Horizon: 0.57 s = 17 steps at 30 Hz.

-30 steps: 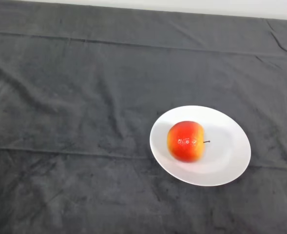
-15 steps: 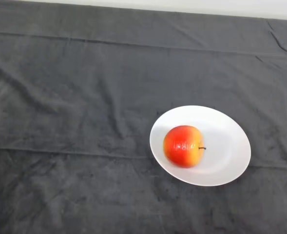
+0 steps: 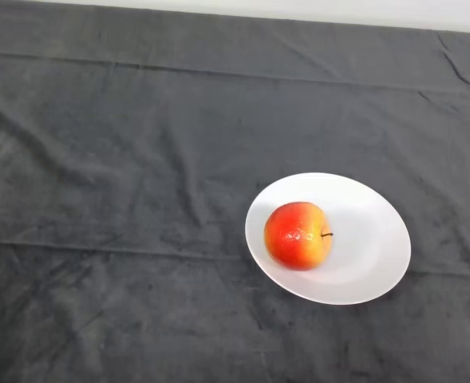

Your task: Move the apple to the plate

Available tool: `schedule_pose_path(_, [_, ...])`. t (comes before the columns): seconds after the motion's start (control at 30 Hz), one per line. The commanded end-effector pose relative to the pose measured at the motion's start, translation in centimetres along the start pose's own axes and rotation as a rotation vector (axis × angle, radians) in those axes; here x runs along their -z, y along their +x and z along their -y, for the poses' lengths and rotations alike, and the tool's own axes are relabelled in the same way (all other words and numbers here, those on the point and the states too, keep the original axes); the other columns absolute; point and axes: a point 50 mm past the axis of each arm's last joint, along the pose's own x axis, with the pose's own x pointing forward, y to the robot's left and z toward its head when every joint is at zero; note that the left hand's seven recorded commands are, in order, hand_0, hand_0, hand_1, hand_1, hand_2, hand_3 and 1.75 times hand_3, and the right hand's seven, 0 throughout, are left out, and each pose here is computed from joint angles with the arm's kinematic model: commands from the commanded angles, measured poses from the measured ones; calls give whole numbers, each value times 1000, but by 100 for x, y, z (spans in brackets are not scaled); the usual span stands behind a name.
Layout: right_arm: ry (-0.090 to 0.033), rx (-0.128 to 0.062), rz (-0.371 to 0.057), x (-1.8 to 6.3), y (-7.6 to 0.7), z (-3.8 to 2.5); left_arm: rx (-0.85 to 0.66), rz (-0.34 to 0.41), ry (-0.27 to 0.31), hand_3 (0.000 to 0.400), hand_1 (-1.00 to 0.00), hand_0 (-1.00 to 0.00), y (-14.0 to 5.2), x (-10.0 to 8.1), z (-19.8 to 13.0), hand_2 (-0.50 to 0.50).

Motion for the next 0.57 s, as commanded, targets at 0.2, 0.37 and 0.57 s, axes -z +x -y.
schedule_pose_path(0.2, [-25, 64, -372, 628, -700, 113, -5, 27, -21, 0, 0, 0, 16, -36, 30, 0])
schedule_pose_path(0.37, [-25, 64, -372, 628, -700, 113, -4, 27, -20, 0, 0, 0, 17, -36, 31, 0])
schedule_pose_path(0.57, [-25, 64, -373, 628, -700, 113, -3, 26, -19, 0, 0, 0, 20, -37, 28, 0])
